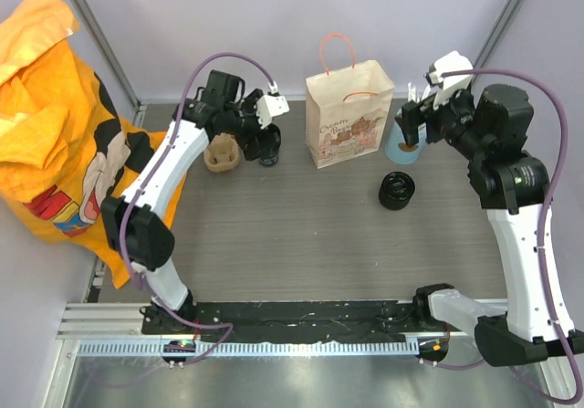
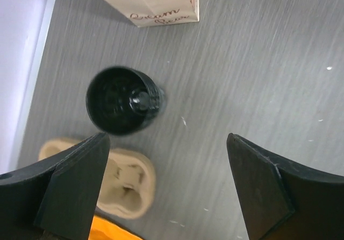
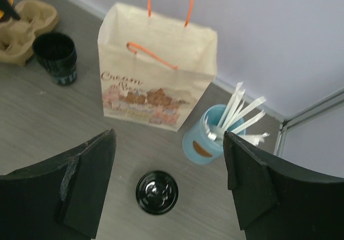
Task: Pack the takeout coffee
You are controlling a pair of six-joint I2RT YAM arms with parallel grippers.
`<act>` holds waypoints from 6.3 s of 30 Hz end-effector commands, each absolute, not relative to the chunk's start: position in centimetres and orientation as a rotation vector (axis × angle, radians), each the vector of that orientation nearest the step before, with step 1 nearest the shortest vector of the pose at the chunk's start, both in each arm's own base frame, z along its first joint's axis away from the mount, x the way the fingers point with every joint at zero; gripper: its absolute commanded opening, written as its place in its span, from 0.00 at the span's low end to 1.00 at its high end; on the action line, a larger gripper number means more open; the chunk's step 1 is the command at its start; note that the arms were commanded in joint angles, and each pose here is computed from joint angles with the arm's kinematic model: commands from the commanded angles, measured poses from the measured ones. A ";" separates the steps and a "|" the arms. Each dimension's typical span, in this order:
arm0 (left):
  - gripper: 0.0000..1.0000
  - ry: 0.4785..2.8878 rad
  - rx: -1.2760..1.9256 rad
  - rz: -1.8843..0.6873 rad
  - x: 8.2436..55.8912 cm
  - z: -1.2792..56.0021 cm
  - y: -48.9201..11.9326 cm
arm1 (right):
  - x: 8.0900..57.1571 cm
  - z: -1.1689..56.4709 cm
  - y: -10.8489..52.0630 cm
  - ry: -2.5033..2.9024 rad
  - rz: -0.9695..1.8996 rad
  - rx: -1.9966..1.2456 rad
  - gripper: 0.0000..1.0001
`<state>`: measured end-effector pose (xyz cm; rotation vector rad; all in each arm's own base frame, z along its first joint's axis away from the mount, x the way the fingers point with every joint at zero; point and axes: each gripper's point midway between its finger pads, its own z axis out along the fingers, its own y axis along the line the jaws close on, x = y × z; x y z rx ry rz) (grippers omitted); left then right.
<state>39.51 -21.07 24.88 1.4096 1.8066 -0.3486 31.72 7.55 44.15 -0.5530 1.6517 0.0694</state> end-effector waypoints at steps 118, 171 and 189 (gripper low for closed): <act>0.18 2.147 0.919 -0.544 52.9 17.1 -17.8 | 28.9 37.7 9.5 1.750 0.282 -0.638 0.86; 0.00 2.119 0.868 -0.562 52.7 19.9 -18.3 | 28.8 37.9 9.7 1.749 0.302 -0.644 0.86; 0.00 2.118 0.811 -0.591 52.9 20.8 -18.5 | 28.8 37.7 9.8 1.754 0.309 -0.650 0.86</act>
